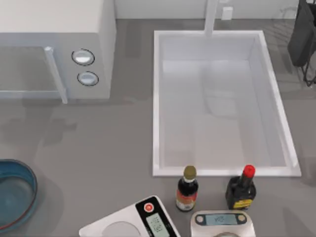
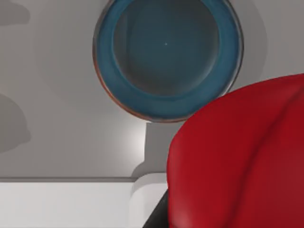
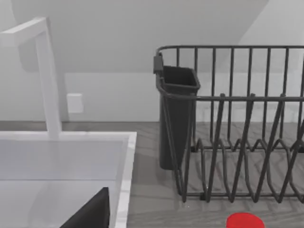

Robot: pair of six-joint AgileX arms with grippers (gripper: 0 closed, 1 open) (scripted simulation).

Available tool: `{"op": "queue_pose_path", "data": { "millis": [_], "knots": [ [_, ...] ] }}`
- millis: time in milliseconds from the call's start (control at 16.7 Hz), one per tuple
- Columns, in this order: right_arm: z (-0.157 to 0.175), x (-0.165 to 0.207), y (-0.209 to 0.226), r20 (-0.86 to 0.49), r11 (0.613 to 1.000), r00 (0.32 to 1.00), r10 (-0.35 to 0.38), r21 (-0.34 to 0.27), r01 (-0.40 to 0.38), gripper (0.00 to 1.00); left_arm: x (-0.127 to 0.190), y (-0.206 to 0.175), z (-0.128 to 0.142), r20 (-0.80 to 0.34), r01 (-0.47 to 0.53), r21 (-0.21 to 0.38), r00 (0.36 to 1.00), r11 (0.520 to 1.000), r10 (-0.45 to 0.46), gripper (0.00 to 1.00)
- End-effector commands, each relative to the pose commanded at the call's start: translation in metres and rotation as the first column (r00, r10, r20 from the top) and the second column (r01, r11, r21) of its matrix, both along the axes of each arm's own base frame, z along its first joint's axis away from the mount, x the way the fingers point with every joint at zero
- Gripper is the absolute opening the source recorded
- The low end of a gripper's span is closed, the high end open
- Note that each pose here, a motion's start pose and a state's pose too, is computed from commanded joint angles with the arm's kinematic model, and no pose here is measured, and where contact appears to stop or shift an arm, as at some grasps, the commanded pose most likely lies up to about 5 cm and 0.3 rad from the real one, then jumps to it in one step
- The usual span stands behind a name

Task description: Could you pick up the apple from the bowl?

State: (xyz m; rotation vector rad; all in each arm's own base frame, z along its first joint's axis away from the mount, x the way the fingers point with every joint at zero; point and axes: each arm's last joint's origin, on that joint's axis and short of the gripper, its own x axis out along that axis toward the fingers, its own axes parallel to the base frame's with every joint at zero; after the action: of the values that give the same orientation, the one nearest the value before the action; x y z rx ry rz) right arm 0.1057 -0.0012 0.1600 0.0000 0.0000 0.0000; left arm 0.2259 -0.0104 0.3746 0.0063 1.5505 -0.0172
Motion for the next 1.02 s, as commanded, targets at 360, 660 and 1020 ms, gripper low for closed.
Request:
{"op": "queue_pose_path", "data": {
  "millis": [360, 660, 1020],
  "knots": [
    [0.0, 0.0, 0.0, 0.0, 1.0, 1.0, 0.0, 0.0, 0.0, 1.0, 0.029, -0.046, -0.029, -0.017, 0.0, 0.002, 1.0, 1.0, 0.0, 0.0],
    [0.0, 0.0, 0.0, 0.0, 1.0, 1.0, 0.0, 0.0, 0.0, 1.0, 0.038, -0.146, -0.082, -0.022, 0.005, 0.007, 1.0, 1.0, -0.005, 0.0],
    [0.0, 0.0, 0.0, 0.0, 1.0, 1.0, 0.0, 0.0, 0.0, 1.0, 0.033, -0.179, -0.106, -0.02, 0.005, 0.007, 1.0, 1.0, -0.005, 0.0]
  ]
}}
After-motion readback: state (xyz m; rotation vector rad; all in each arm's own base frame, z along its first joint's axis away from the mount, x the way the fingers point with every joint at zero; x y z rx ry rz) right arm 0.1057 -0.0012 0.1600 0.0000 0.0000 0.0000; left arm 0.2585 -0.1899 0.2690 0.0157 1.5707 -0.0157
